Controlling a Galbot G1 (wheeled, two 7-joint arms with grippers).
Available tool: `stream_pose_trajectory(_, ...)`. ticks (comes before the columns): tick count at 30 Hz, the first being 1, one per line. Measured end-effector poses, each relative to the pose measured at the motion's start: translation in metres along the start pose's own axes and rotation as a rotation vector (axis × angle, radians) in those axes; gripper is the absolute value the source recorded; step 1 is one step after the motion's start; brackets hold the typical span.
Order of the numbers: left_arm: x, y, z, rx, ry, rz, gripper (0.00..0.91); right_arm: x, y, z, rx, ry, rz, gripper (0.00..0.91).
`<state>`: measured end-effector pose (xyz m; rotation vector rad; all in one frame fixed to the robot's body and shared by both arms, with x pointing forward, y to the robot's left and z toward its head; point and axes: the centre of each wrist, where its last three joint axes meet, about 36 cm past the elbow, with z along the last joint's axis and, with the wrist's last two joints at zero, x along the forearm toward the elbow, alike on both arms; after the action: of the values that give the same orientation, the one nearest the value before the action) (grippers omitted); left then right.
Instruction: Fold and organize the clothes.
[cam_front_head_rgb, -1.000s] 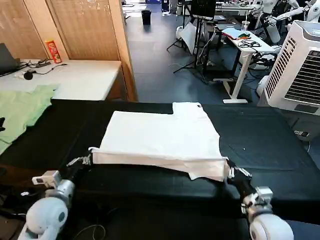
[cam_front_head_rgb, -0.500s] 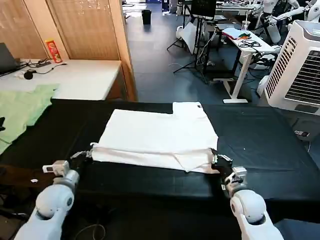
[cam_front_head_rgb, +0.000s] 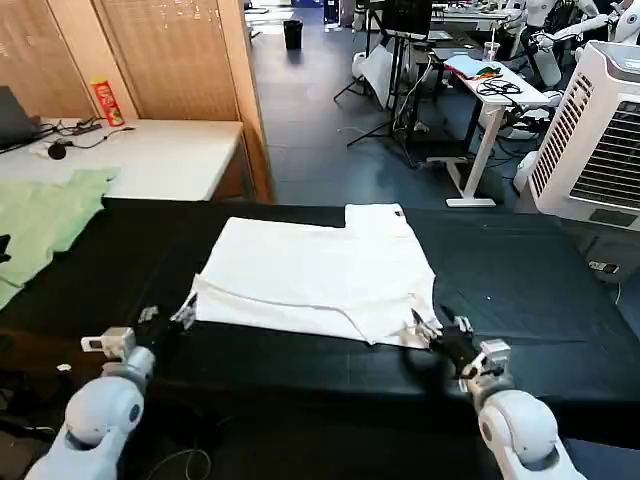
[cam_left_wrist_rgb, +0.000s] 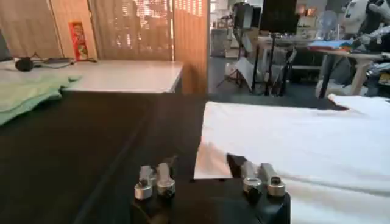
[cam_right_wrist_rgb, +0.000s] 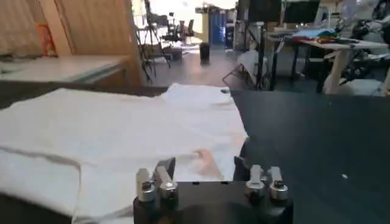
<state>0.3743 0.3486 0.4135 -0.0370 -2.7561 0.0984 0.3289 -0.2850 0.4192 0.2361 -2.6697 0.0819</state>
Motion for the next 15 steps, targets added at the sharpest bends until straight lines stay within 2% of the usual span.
stream_pose_trajectory(5,-0.002,0.002,0.002,0.047,0.039,0.019,0.878,0.001,0.005,0.003,0.013,0.007,-0.014,0.878)
stream_pose_trajectory(7,-0.004,0.004,0.003,0.054,0.047,0.018,0.878,0.001,0.007,0.005,0.021,0.01,-0.021,0.848)
stream_pose_trajectory(8,-0.004,0.005,0.003,0.056,0.052,0.019,0.761,0.001,0.008,0.005,0.022,0.011,-0.023,0.8)
stream_pose_trajectory(9,-0.005,0.006,0.004,0.057,0.056,0.022,0.722,0.001,0.009,0.006,0.025,0.012,-0.024,0.79)
stream_pose_trajectory(10,-0.005,0.007,0.005,0.059,0.059,0.024,0.663,0.0,0.009,0.007,0.027,0.013,-0.025,0.722)
stream_pose_trajectory(13,-0.007,0.008,0.006,0.061,0.065,0.028,0.497,-0.002,0.012,0.009,0.028,0.016,-0.03,0.605)
stream_pose_trajectory(14,-0.008,0.009,0.007,0.061,0.066,0.027,0.263,-0.003,0.013,0.009,0.029,0.015,-0.031,0.371)
stream_pose_trajectory(15,-0.009,0.009,0.007,0.061,0.066,0.027,0.176,-0.004,0.014,0.01,0.032,0.015,-0.031,0.263)
